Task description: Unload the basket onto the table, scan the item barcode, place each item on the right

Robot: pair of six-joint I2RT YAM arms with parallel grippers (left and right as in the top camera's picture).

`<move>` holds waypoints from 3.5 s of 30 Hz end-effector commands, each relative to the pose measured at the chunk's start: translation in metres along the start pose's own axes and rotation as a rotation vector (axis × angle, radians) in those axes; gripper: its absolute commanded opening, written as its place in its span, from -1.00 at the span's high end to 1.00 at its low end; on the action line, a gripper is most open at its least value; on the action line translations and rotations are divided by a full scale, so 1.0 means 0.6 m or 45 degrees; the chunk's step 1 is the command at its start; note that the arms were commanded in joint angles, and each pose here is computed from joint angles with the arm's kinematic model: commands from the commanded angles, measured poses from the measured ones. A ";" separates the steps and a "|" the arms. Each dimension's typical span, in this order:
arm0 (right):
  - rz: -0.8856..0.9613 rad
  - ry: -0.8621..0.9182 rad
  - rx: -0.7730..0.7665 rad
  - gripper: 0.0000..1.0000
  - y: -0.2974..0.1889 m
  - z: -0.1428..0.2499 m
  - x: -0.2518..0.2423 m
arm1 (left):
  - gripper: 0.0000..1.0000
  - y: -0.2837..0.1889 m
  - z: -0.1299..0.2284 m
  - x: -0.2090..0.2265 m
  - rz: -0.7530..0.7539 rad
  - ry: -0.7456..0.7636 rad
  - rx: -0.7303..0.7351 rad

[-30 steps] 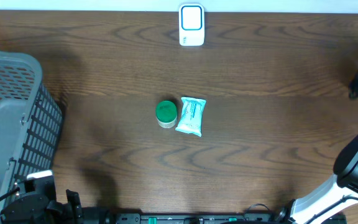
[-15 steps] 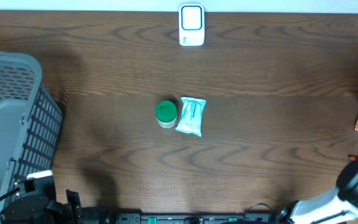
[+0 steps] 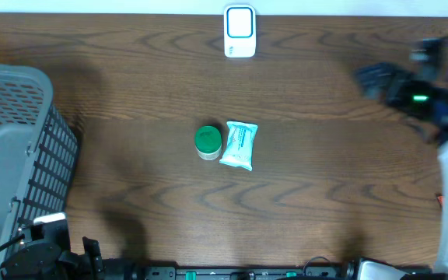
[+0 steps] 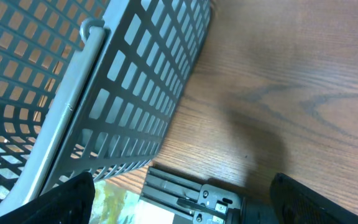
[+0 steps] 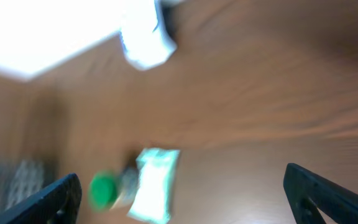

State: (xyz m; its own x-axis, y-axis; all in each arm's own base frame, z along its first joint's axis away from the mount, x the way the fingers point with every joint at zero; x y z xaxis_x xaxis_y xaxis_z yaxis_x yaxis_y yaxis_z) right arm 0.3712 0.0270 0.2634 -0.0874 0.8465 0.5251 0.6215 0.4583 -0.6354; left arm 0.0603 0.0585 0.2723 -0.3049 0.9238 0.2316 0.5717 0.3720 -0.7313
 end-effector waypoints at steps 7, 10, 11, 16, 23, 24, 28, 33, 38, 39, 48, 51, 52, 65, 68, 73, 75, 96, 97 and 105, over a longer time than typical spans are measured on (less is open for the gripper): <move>-0.201 -0.332 0.546 -0.99 0.208 0.213 0.116 | -0.80 -0.002 0.002 0.003 -0.012 0.001 -0.004; -0.193 -0.262 0.644 -0.98 0.261 0.252 0.117 | -0.80 -0.002 0.002 0.003 -0.012 0.001 -0.004; -0.198 -0.262 0.664 -0.98 0.276 0.262 0.116 | -0.80 -0.002 0.002 0.003 -0.012 0.001 -0.004; -0.194 -0.324 0.658 -0.99 0.339 0.276 0.094 | -0.80 -0.002 0.002 0.003 -0.012 0.001 -0.004; -0.371 -0.385 0.577 -0.99 0.394 0.264 0.090 | -0.80 -0.002 0.002 0.003 -0.012 0.001 -0.004; -0.395 -0.392 0.581 -0.99 0.402 0.268 0.089 | -0.81 -0.002 0.002 0.003 -0.012 0.001 -0.004; -0.434 -0.388 0.643 -0.98 0.430 0.298 0.073 | -0.81 -0.002 0.002 0.003 -0.012 0.001 -0.004; -0.440 -0.383 0.873 -0.75 0.431 0.383 0.031 | -0.80 -0.002 0.002 0.003 -0.012 0.001 -0.004; -0.250 -0.449 1.042 0.45 0.405 0.422 -0.021 | -0.80 -0.002 0.002 0.003 -0.012 0.001 -0.004; -0.217 -0.456 1.054 0.76 0.404 0.423 -0.028 | -0.80 -0.002 0.002 0.003 -0.012 0.001 -0.004; -0.359 -0.373 1.008 0.98 0.381 0.382 0.019 | -0.80 -0.002 0.002 0.003 -0.012 0.001 -0.004; -0.340 -0.361 0.963 0.97 0.342 0.324 0.037 | -0.80 -0.002 0.002 0.003 -0.012 0.001 -0.004; -0.318 -0.367 0.942 0.97 0.329 0.305 0.039 | -0.81 -0.002 0.002 0.003 -0.012 0.001 -0.004; 0.067 -0.534 0.611 -0.40 0.138 0.159 0.063 | -0.80 -0.002 0.002 0.003 -0.012 0.001 -0.004; -0.044 -0.483 0.738 -0.98 0.154 0.220 0.070 | -0.81 -0.002 0.002 0.003 -0.012 0.001 -0.004; 0.128 -0.503 0.872 -0.99 0.188 0.309 0.042 | -0.81 -0.002 0.002 0.003 -0.012 0.001 -0.004; 0.293 -0.557 0.868 -0.98 0.194 0.324 0.035 | -0.80 -0.002 0.002 0.003 -0.012 0.001 -0.004; 0.743 -0.962 0.509 -0.99 0.285 0.474 0.156 | -0.80 -0.002 0.002 0.003 -0.012 0.001 -0.004; 0.743 -0.961 0.513 -0.99 0.290 0.484 0.157 | -0.80 -0.002 0.002 0.003 -0.012 0.001 -0.004; 0.660 -0.998 0.473 -0.98 0.295 0.526 0.200 | -0.80 -0.002 0.002 0.003 -0.012 0.001 -0.004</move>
State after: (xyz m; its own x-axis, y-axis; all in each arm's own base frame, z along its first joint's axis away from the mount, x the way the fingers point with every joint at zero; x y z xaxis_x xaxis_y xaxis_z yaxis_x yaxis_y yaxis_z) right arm 0.2270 0.2864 0.0309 -0.4665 0.8322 -0.2997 0.4203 -0.0896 -0.9029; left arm 0.0602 0.0585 0.2722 -0.3048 0.9238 0.2318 0.5711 0.3720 -0.7318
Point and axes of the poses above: each gripper's point midway between its finger pads, its own y axis out along the fingers, its own x axis along the line the jaws close on, z = x × y, the point moved 1 cm from there along -y, back along the fingers, and after that the axes turned 4 degrees about -y, right-handed, at the moved point
